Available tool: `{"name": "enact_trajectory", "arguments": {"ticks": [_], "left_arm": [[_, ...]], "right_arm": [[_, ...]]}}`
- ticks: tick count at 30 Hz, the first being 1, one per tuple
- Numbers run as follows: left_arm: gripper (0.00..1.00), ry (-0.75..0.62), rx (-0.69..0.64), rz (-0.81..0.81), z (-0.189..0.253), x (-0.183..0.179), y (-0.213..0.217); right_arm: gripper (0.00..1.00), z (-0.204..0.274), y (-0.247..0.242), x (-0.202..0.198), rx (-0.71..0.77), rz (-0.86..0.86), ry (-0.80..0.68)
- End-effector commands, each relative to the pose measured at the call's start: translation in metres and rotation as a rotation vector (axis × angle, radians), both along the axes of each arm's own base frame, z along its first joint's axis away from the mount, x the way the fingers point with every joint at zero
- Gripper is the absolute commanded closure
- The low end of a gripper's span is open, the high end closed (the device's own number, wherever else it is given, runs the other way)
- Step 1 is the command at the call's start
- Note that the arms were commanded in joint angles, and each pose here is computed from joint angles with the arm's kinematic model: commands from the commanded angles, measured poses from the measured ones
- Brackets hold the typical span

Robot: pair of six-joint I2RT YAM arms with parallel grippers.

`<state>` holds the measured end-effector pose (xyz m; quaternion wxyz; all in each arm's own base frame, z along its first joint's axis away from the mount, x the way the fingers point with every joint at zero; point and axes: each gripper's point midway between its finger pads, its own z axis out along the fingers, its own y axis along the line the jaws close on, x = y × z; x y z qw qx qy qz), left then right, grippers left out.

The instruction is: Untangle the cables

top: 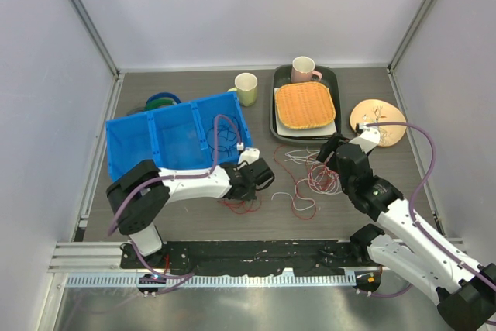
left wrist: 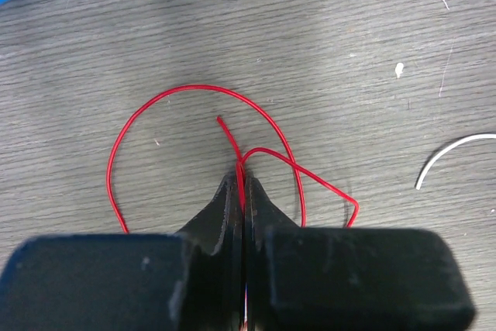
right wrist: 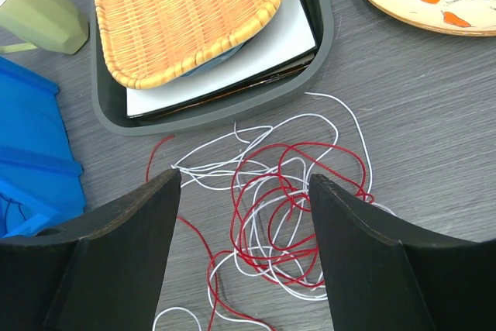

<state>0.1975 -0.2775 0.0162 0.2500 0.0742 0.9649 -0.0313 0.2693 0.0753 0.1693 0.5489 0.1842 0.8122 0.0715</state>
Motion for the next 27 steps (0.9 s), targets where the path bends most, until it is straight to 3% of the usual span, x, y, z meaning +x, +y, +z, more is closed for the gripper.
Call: {"name": "enact_trajectory", "arguments": {"ticks": [1, 7, 11, 21, 27], "left_arm": [[1.0, 0.043, -0.043, -0.003, -0.011, -0.014, 0.003], [1.0, -0.127, -0.166, 0.031, 0.054, 0.006, 0.002], [1.0, -0.32, -0.249, 0.098, 0.127, 0.026, 0.016], [1.0, -0.606, -0.284, 0.221, 0.241, 0.054, 0.062], [1.0, -0.805, -0.334, 0.276, 0.349, 0.07, 0.1]], "right_arm": [[0.27, 0.023, -0.001, 0.005, 0.03, -0.018, -0.076], [0.28, 0.026, -0.001, 0.004, 0.047, -0.016, -0.098], [0.28, 0.028, 0.003, 0.003, 0.067, 0.01, -0.126], [0.28, 0.032, 0.005, 0.002, 0.085, 0.024, -0.156], [0.28, 0.031, 0.004, 0.003, 0.082, 0.019, -0.154]]}}
